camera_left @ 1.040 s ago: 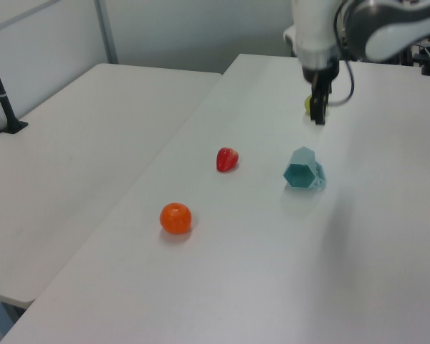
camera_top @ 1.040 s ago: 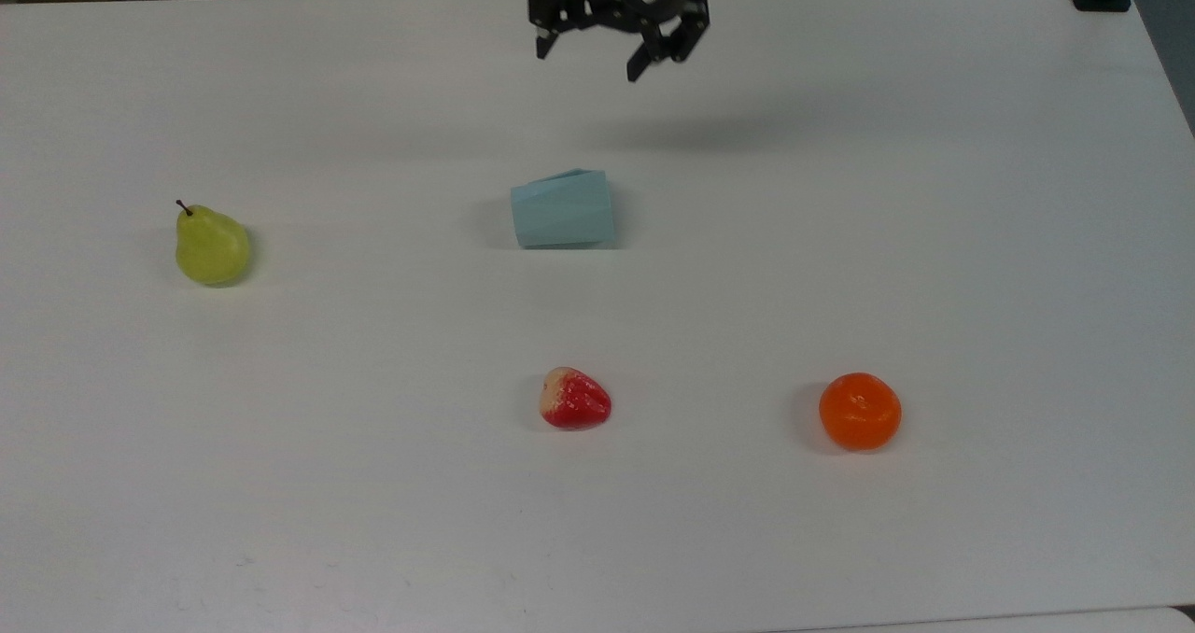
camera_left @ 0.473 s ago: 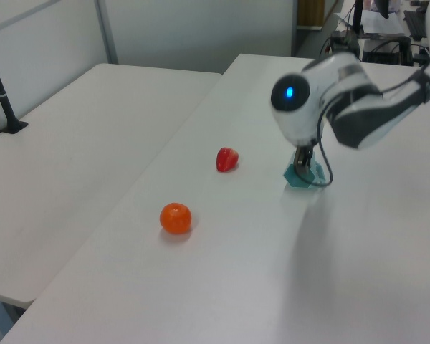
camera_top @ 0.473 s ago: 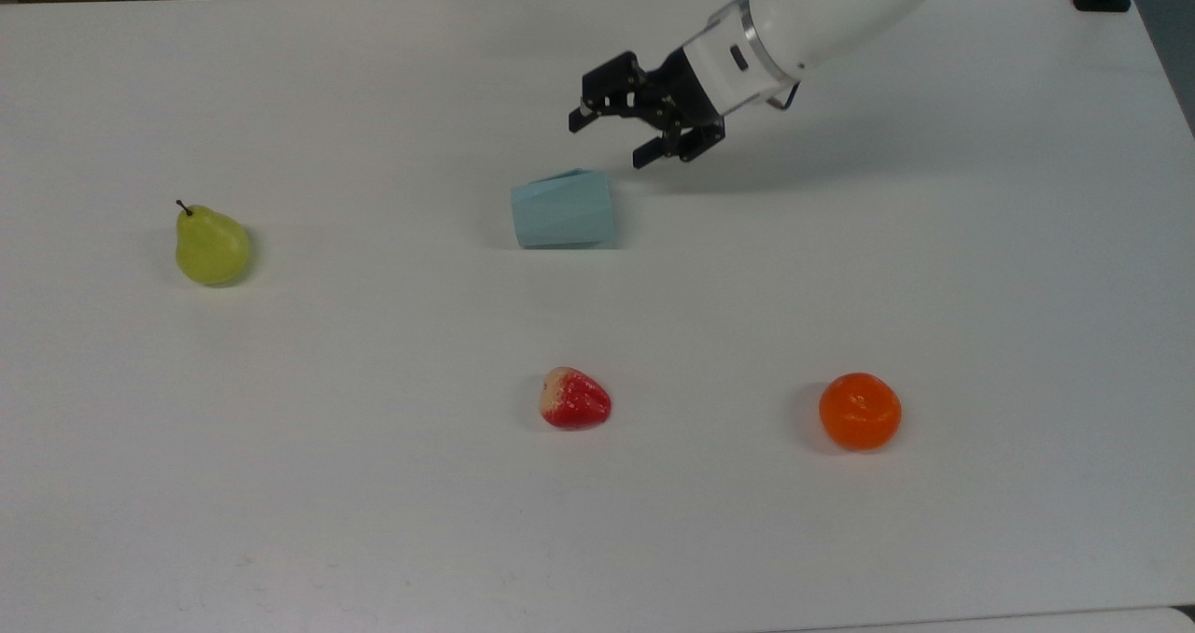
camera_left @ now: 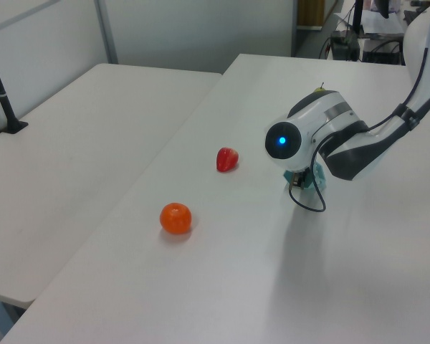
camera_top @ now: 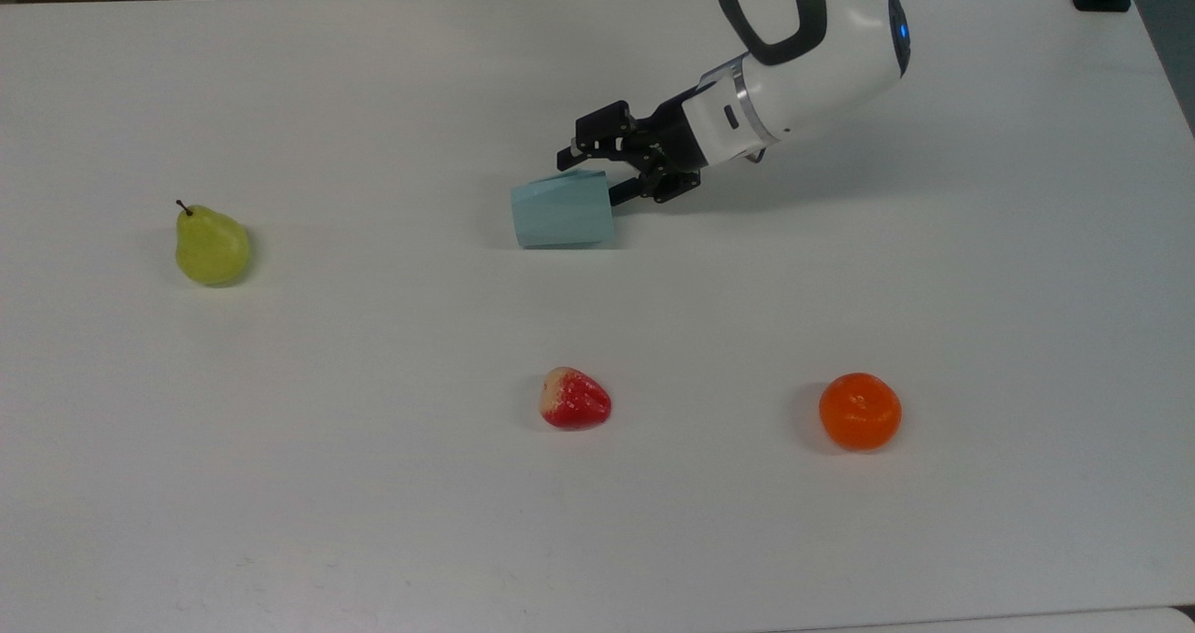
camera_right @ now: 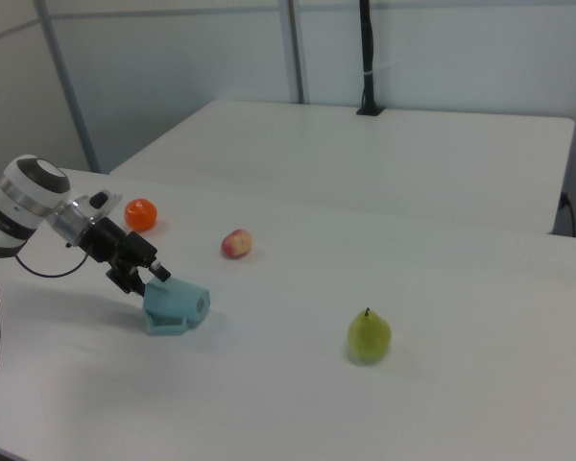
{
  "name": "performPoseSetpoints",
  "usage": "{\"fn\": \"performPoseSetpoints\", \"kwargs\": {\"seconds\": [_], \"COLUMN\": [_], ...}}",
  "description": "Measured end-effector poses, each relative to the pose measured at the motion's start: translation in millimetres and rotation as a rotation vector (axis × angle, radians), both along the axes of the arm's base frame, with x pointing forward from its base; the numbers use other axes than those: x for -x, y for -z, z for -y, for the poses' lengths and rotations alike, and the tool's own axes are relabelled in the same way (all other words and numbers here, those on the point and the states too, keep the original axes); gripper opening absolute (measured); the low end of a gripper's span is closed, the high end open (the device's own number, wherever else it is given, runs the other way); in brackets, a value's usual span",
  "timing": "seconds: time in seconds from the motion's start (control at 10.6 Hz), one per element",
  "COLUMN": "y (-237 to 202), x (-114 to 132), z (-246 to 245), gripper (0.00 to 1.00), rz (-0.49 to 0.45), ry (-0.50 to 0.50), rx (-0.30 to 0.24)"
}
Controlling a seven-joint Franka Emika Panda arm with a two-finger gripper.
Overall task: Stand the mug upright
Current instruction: 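Lower the open gripper onto the mug's body and close it, then lift the mug and rotate it so its base faces the table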
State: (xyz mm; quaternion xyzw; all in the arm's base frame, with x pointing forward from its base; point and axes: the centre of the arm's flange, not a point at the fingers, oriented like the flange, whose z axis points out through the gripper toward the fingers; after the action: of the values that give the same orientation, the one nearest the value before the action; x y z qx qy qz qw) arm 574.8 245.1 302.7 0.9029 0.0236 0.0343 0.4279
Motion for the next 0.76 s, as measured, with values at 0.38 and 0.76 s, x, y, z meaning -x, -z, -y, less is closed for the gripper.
{"fn": "performPoseSetpoints", "kwargs": {"seconds": [0.38, 0.76], "y": [6, 0], "x": [-10, -12], "z": [27, 36], "gripper": [0.66, 0.2], "rz": [-0.003, -0.003], "ry": [0.045, 0.079], "rx": [0.022, 0.03]}}
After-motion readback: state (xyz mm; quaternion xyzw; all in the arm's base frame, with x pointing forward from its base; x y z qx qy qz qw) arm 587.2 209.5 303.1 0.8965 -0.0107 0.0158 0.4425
